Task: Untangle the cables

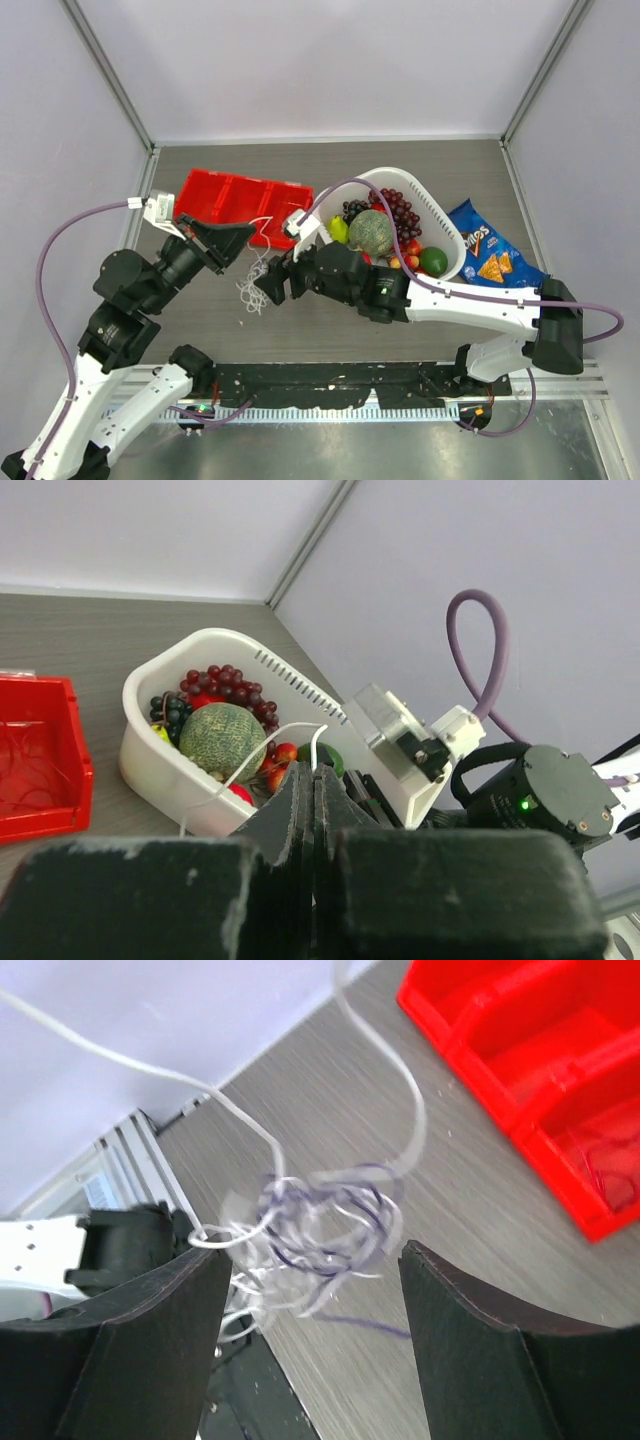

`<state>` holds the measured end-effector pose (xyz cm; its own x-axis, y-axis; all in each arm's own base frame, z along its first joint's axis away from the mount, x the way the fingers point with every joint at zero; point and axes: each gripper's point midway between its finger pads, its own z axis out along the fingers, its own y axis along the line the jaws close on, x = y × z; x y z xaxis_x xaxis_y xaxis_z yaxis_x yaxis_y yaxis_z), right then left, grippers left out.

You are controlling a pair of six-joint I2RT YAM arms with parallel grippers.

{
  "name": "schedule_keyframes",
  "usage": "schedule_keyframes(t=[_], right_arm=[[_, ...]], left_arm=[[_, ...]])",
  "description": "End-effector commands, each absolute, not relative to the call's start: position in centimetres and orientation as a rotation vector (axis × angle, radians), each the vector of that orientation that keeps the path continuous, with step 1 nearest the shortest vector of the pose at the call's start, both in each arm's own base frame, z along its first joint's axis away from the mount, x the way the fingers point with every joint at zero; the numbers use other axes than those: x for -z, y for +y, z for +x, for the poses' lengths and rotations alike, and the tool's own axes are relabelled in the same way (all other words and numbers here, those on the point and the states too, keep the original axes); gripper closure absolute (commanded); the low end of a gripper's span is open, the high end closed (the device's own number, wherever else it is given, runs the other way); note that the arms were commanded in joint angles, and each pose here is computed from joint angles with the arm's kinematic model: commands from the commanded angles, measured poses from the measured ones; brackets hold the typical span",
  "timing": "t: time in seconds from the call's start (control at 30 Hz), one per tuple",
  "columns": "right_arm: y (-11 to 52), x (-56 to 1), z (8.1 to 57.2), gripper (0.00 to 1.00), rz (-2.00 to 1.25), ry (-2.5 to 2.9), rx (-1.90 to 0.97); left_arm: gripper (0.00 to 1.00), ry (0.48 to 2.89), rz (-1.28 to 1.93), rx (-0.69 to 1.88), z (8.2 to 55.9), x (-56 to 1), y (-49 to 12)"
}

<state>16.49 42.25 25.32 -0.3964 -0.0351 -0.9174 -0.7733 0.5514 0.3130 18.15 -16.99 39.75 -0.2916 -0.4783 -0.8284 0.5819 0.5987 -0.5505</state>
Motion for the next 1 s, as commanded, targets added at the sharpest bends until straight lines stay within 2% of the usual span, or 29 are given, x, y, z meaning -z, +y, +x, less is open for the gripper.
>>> schedule_keyframes(t=[0.0, 0.27, 0.43, 0.53, 0.67, 0.73, 0.77, 0.8, 0.87, 0.97], right_arm=[[44.4, -31.5, 16.7, 0.28, -0.654, 1.652, -1.026], [40.1, -30.2, 19.2, 0.28, -0.57, 1.704, -0.781], [41.1, -35.0, 17.8, 0.27, -0.563, 1.591, -0.948], [41.9, -36.2, 18.5, 0.29, -0.541, 1.584, -0.94], [43.9, -35.5, 18.9, 0.37, -0.553, 1.6, -0.946], [44.5, -34.2, 18.9, 0.51, -0.549, 1.61, -0.959], [44.7, -32.9, 19.0, 0.55, -0.542, 1.629, -0.962], [45.1, -32.3, 19.1, 0.64, -0.529, 1.629, -0.971], [45.5, -29.5, 19.2, 0.69, -0.514, 1.659, -0.972], [45.0, -23.8, 19.4, 0.71, -0.494, 1.741, -0.935]], left_arm=[[1.0, 1.509, 0.134, 1.076, 17.2, -42.1, -17.3], [1.0, 1.553, 0.1, 1.002, 18.1, -41.4, -16.6], [1.0, 1.576, 0.111, 1.002, 18.2, -41.0, -16.9], [1.0, 1.576, 0.11, 1.003, 18.1, -41.1, -16.8], [1.0, 1.559, 0.102, 1.024, 18.1, -41.7, -17.0], [1.0, 1.549, 0.103, 1.038, 18.1, -42.2, -17.1], [1.0, 1.544, 0.102, 1.042, 18.2, -42.4, -17.2], [1.0, 1.532, 0.104, 1.048, 18.1, -42.9, -17.2], [1.0, 1.509, 0.104, 1.052, 18.2, -44.0, -17.3], [1.0, 1.465, 0.105, 1.039, 18.2, -46.3, -16.9]])
